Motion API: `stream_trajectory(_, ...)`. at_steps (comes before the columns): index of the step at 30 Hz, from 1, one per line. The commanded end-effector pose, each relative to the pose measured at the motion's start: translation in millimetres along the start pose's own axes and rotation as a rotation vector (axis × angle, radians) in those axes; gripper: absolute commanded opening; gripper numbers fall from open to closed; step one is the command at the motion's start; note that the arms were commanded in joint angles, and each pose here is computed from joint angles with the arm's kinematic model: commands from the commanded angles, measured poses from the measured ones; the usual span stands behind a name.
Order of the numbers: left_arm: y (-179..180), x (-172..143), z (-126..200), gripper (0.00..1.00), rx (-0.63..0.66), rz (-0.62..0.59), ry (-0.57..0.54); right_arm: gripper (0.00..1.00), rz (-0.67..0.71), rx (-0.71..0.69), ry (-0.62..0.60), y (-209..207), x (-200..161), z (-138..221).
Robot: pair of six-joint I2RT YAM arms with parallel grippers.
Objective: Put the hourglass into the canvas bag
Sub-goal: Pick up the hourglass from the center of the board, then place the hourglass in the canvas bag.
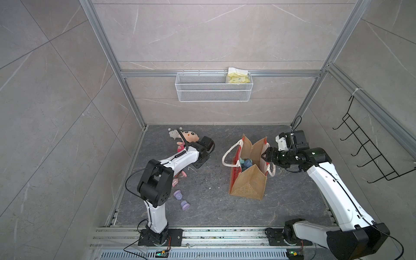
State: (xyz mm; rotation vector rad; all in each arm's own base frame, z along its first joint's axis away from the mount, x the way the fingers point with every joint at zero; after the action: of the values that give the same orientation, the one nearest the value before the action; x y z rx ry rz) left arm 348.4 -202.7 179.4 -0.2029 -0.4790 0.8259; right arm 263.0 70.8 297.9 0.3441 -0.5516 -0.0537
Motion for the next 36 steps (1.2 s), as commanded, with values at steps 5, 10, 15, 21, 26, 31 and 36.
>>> stream_trajectory(5,-65,5,127,0.06,-0.456,-0.319,-0.065,0.44,-0.035,-0.025,0.025,-4,-2,-9)
stream_trajectory(10,-91,-30,183,0.04,-0.651,-0.547,-0.081,0.26,-0.04,-0.053,0.023,-8,-8,-9)
stream_trajectory(15,-119,-82,221,0.03,-0.868,-0.81,-0.03,0.08,-0.043,-0.071,0.022,-11,-12,-7)
stream_trajectory(21,-140,-136,233,0.02,-1.025,-1.06,0.038,0.0,-0.045,-0.076,-0.007,-10,-10,0)
stream_trajectory(26,-150,-158,209,0.0,-1.031,-1.144,0.089,0.0,-0.046,-0.082,-0.036,-9,-6,7)
stream_trajectory(31,-153,-169,180,0.0,-0.972,-1.188,0.087,0.0,-0.055,-0.065,-0.046,-7,-5,9)
stream_trajectory(36,-145,-181,152,0.0,-0.906,-1.255,0.126,0.0,-0.057,-0.064,-0.076,-6,-1,18)
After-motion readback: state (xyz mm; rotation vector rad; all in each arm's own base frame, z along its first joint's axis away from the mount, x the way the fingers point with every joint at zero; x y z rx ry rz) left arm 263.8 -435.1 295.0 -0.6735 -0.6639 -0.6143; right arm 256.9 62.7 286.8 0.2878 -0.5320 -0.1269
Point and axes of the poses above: each gripper's point midway between its finger pads, its own z axis back along the fingers, its own y axis along the line the jaws close on, x = y × z, the point moved 7 cm from there along z, back along the fingers, and after that the axes turned 8 degrees about z, right-handed, at the moved point
